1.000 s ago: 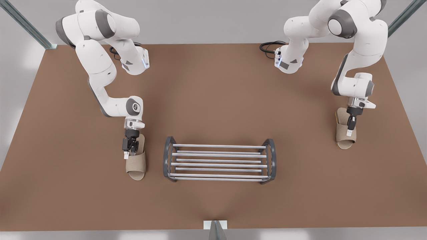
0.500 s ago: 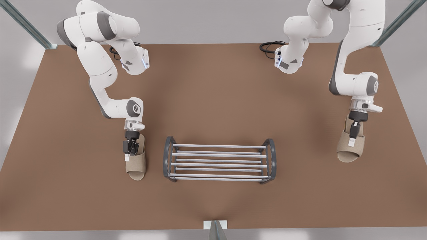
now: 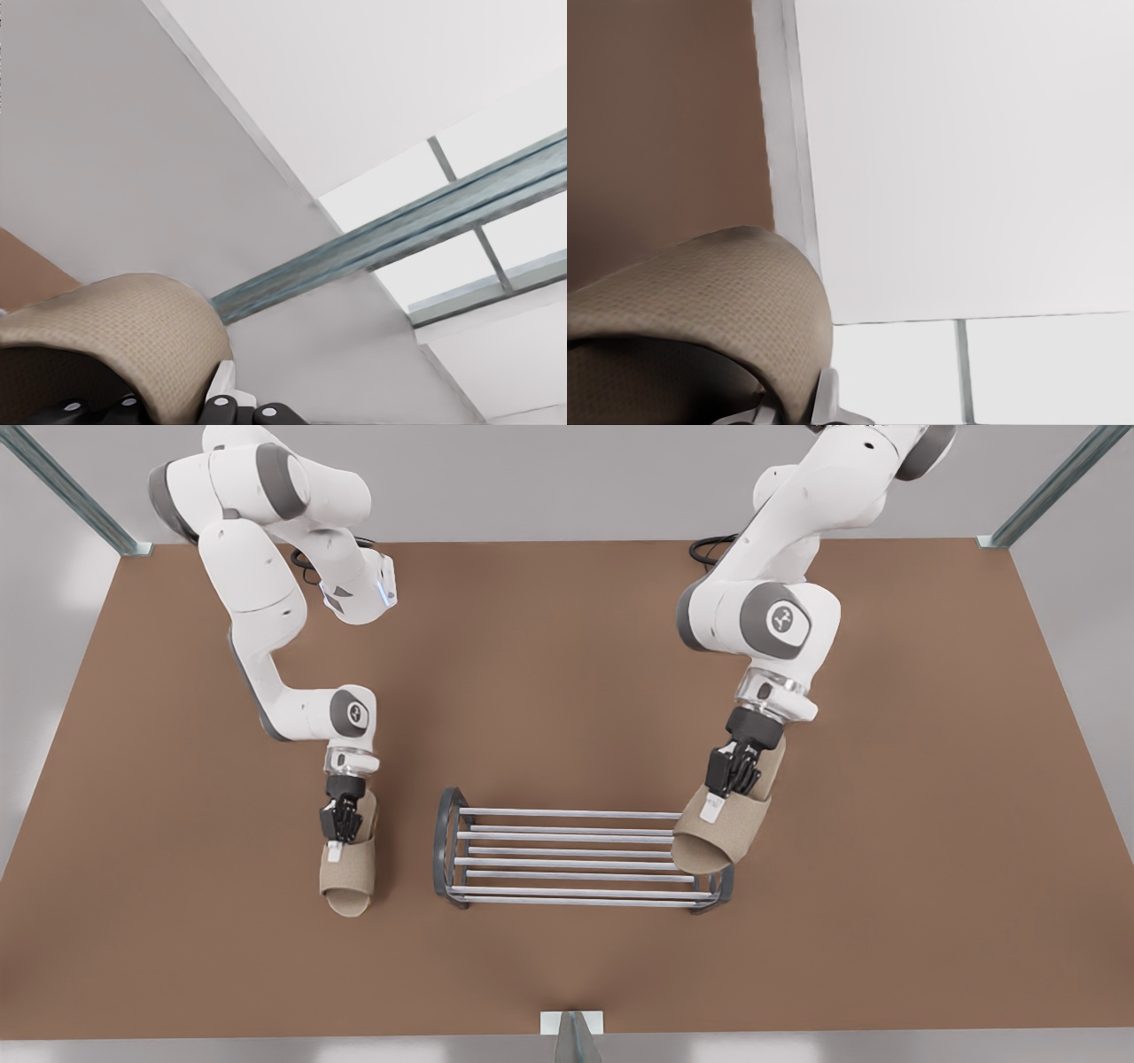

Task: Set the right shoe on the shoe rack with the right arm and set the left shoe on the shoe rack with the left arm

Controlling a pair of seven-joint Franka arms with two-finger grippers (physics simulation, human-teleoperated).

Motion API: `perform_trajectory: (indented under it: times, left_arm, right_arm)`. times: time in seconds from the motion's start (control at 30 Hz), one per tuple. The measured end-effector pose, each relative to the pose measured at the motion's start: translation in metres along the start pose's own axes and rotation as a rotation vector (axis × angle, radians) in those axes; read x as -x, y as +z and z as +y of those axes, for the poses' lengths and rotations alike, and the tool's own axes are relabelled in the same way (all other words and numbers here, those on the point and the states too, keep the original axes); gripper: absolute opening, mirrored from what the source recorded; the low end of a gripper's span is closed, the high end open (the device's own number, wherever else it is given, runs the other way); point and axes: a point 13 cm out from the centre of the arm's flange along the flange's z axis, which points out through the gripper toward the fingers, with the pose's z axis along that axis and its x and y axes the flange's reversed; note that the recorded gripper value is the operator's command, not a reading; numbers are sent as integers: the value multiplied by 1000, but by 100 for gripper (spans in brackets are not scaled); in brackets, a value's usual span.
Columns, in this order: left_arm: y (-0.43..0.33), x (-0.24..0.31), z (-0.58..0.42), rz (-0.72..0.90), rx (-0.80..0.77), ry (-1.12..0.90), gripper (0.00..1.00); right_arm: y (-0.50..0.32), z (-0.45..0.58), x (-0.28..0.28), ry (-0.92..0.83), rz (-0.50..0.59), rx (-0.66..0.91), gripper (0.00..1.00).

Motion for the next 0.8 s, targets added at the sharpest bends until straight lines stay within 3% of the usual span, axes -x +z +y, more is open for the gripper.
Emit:
perform_trajectory:
  times: [0.27,0.47,0.5,0.53,0.57,0.7,0.8]
  left_arm:
    - [73,-95,7,88,70,-178,24]
    - [123,-103,82,70,169,-244,27]
    - [127,-98,89,59,176,-247,41]
    - [130,-95,94,53,179,-248,88]
    - [132,-92,96,48,180,-249,100]
    - [138,-85,105,34,182,-254,100]
    - [138,-76,111,18,190,-262,100]
  right_arm:
    - [-16,-70,31,72,-53,84,21]
    - [-32,-145,58,134,-102,143,21]
    - [-33,-166,62,146,-109,137,21]
    - [-30,-197,69,161,-122,126,21]
    - [-31,-223,76,175,-135,123,21]
    - [-40,-255,105,217,-180,187,21]
    - [-37,-246,161,263,-246,254,21]
